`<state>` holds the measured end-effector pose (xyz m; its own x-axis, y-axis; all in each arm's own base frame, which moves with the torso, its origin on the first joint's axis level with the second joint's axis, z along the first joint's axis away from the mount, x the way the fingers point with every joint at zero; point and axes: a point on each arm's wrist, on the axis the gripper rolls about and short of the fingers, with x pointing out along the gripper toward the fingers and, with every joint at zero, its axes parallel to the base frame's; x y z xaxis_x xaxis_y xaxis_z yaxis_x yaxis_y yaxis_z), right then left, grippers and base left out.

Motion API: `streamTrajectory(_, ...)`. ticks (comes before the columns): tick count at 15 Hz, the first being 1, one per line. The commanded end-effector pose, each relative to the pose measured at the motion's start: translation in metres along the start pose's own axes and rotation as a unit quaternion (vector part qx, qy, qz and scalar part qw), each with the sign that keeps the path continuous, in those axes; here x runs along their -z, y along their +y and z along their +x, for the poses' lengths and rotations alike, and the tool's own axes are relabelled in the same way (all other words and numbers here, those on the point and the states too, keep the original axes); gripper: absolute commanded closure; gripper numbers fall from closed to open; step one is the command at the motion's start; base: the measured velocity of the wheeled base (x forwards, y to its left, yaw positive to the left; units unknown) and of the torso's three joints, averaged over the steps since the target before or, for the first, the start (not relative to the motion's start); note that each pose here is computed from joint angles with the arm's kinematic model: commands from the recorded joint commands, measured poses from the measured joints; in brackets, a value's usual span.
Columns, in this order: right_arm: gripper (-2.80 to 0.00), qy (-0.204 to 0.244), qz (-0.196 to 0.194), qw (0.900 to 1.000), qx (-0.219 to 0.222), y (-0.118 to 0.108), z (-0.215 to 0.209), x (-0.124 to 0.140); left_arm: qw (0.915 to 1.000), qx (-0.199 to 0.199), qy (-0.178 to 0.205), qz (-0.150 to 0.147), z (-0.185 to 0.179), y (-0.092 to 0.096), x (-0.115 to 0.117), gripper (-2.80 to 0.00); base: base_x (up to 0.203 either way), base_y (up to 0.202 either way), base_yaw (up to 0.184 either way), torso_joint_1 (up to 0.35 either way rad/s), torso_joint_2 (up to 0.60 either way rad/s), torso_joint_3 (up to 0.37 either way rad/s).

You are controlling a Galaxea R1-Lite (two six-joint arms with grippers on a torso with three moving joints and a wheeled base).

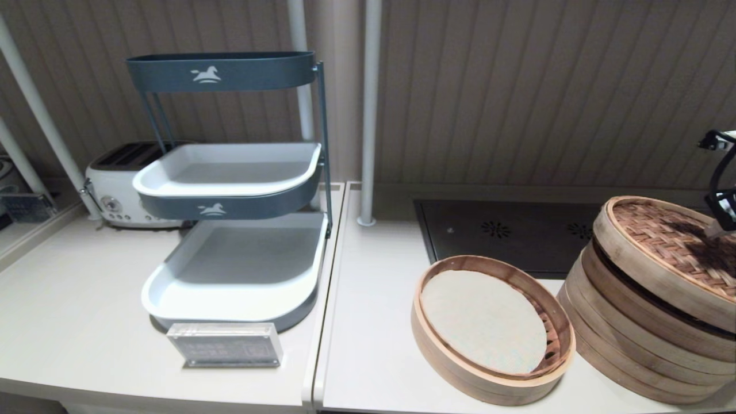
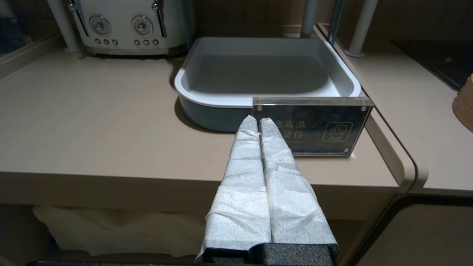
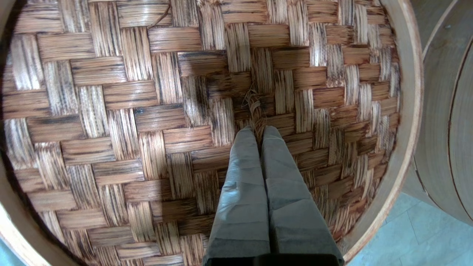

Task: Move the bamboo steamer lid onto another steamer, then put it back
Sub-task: Put the steamer

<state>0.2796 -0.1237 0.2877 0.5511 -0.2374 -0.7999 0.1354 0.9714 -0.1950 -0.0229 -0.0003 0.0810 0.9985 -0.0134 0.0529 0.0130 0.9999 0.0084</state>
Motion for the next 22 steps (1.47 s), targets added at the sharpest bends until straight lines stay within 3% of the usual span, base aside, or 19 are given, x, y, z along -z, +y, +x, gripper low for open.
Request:
streamTrajectory(1, 0.00, 0.008, -0.001, 1.000, -0.003, 0.0008, 0.0036, 0.0011, 0.9999, 0.000, 0.013, 0.000, 0.0016, 0.0000, 0.0078, 0.00, 0.000, 0.000, 0.000, 0.000, 0.00, 0.000)
streamTrajectory(22, 0.00, 0.026, 0.007, 1.000, 0.001, -0.0067, 0.0117, 0.0081, 0.9999, 0.000, 0.013, 0.000, 0.0016, 0.0000, 0.0078, 0.00, 0.000, 0.000, 0.000, 0.000, 0.00, 0.000)
